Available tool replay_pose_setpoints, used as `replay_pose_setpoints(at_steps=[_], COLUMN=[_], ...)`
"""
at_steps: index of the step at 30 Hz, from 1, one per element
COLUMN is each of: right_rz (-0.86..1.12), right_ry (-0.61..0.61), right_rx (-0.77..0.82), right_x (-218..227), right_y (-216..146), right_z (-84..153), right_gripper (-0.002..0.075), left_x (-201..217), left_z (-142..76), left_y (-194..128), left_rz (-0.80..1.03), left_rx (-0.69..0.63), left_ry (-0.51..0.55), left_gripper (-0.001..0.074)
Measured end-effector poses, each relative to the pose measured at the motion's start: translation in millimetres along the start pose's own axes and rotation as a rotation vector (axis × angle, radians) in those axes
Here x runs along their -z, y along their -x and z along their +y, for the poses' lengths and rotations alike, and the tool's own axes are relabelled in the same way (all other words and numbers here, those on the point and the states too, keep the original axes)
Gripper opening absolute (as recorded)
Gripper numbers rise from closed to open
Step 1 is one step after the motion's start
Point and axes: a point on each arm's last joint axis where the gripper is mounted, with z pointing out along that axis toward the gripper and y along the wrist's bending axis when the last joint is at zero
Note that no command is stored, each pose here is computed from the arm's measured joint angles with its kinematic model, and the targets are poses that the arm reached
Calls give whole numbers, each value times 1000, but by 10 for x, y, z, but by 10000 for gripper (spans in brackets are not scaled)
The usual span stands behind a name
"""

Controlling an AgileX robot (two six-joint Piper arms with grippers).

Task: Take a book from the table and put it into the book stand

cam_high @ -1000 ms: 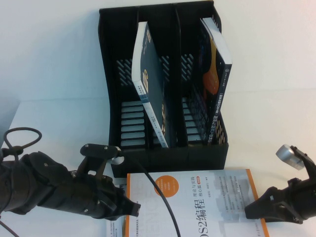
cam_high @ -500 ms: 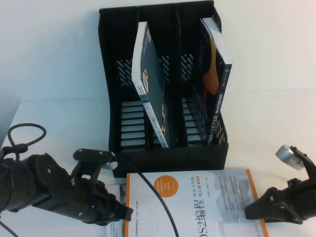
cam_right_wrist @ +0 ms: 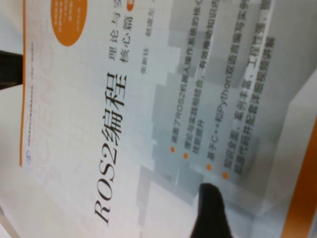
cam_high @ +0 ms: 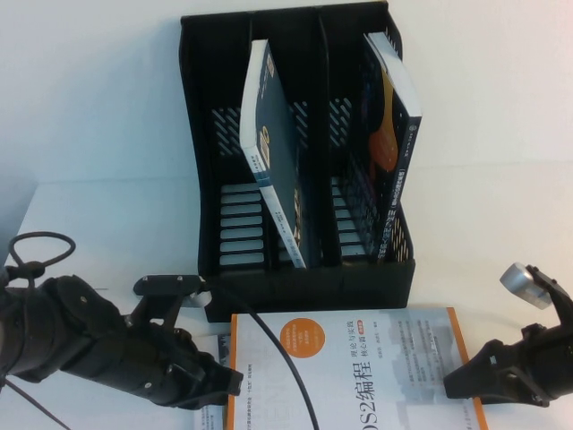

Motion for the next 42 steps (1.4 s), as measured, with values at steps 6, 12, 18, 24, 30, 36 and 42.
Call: replay_pose_setpoints(at_steps=[6,12,18,24,30,36,42], right_rz=[-2,-8,-14,-14,-14,-13,29], right_ry=[-1,-10,-26,-27,-27,-19,-6], right_rx=[-2,-2,1,4,4,22,59], right_x=[9,18,19,10,10,50,229], right_y=[1,10,19,18,21,41,193], right_z=[-9,-23,-37,-48,-48,2,197], right_gripper=[459,429,338,298,292,279,226], left_x=[-51,-64,-69,-69,-74,9,220], left_z=[-8,-65,-71,-68,-53,-63,-123], left_y=[35,66,62,57,53,68,74], left_rz=[-19,-54,-51,-46,-33,-53,-122], left_rx=[-19,-54,-60,-71,-43,-56,-110], left_ry=[-59,-137,-145,-142,-101,-51,-28], left_gripper=[-3,-3,-3,-3,-3,-4,-4])
